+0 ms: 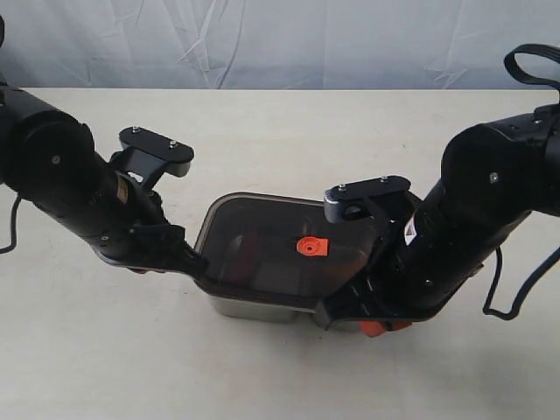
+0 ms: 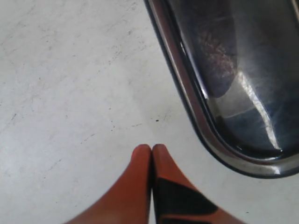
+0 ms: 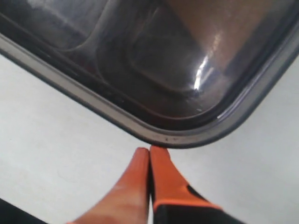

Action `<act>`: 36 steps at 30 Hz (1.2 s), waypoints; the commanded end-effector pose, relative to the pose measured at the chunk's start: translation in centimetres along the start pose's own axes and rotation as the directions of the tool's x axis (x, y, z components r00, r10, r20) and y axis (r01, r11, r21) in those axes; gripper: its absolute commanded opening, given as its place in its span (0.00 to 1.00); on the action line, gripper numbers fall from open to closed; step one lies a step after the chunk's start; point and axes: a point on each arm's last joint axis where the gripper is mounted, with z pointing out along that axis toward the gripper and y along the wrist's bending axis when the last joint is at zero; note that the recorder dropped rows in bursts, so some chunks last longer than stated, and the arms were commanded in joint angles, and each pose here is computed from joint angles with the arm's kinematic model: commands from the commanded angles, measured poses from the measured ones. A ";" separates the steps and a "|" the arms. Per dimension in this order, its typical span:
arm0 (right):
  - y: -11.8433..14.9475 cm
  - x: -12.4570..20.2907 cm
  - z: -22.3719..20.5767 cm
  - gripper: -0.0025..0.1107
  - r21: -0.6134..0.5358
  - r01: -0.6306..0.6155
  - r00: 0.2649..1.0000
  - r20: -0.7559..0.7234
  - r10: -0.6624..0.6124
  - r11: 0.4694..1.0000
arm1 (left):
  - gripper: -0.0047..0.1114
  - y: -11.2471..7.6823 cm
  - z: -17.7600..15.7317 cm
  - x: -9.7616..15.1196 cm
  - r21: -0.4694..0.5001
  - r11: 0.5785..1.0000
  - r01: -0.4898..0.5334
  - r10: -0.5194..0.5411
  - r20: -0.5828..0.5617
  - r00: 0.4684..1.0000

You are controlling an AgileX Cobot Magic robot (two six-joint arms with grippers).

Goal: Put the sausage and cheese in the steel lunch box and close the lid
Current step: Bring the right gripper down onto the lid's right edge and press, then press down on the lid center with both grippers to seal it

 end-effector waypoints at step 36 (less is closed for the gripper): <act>-2.2 1.7 -5.5 0.01 0.273 -0.037 0.994 0.108 0.008 0.961 | 0.04 -0.7 1.4 -0.9 0.052 0.998 -0.030 0.030 0.005 1.000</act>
